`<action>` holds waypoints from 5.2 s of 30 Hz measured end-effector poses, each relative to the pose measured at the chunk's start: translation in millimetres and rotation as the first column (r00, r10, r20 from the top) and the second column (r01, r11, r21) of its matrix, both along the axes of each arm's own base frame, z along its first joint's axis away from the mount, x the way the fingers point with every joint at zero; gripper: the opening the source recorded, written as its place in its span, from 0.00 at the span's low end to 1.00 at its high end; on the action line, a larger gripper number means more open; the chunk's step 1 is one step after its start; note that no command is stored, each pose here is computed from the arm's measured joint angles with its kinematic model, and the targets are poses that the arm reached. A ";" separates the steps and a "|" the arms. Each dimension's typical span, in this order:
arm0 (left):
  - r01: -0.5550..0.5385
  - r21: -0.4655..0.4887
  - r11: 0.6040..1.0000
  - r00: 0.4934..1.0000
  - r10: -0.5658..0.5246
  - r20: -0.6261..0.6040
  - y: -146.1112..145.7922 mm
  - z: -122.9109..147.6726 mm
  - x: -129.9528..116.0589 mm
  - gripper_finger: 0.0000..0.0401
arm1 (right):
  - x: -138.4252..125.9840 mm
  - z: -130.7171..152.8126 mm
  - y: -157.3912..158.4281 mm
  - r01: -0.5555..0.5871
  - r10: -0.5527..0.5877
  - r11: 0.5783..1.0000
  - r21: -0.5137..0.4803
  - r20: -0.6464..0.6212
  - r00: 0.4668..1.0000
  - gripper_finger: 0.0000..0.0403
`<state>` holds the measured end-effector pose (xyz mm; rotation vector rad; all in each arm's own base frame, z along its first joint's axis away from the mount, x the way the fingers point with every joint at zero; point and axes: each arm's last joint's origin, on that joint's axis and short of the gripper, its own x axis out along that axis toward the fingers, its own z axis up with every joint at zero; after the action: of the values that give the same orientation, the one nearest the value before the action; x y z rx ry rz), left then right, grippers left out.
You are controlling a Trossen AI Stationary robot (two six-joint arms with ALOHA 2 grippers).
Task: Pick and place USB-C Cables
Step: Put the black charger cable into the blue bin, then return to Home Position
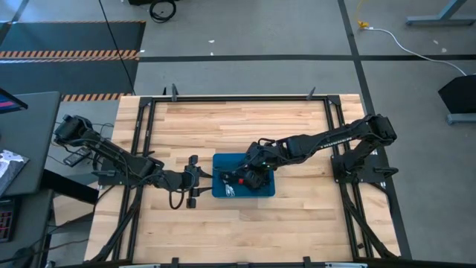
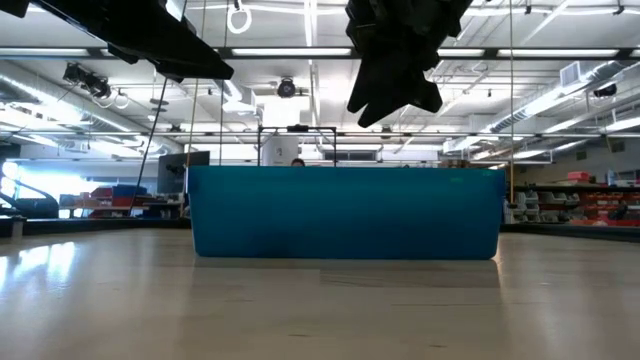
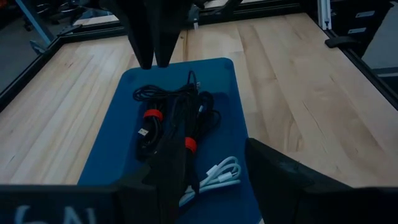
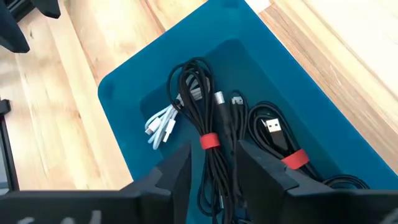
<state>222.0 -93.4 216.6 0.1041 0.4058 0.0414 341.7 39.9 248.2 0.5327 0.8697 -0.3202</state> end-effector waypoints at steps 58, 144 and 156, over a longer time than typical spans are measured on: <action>-0.048 -0.133 0.990 0.973 0.076 0.216 81.8 72.6 40.8 0.43 | -82.7 64.0 -0.6 -0.213 0.516 0.771 -0.600 0.395 0.760 0.37; -0.103 -0.221 0.970 0.889 0.190 0.417 94.1 -45.5 -108.3 0.43 | -219.8 -86.2 -49.0 -0.035 0.337 0.904 -0.427 0.658 0.674 0.37; -0.113 -0.236 0.965 0.906 0.198 0.374 94.4 -50.7 -114.9 0.43 | -227.5 -87.5 -48.4 -0.042 0.333 0.906 -0.421 0.648 0.685 0.37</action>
<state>107.1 1.1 165.9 -0.1458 0.0102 0.1753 114.2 -8.5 160.8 0.1597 0.0805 -0.0579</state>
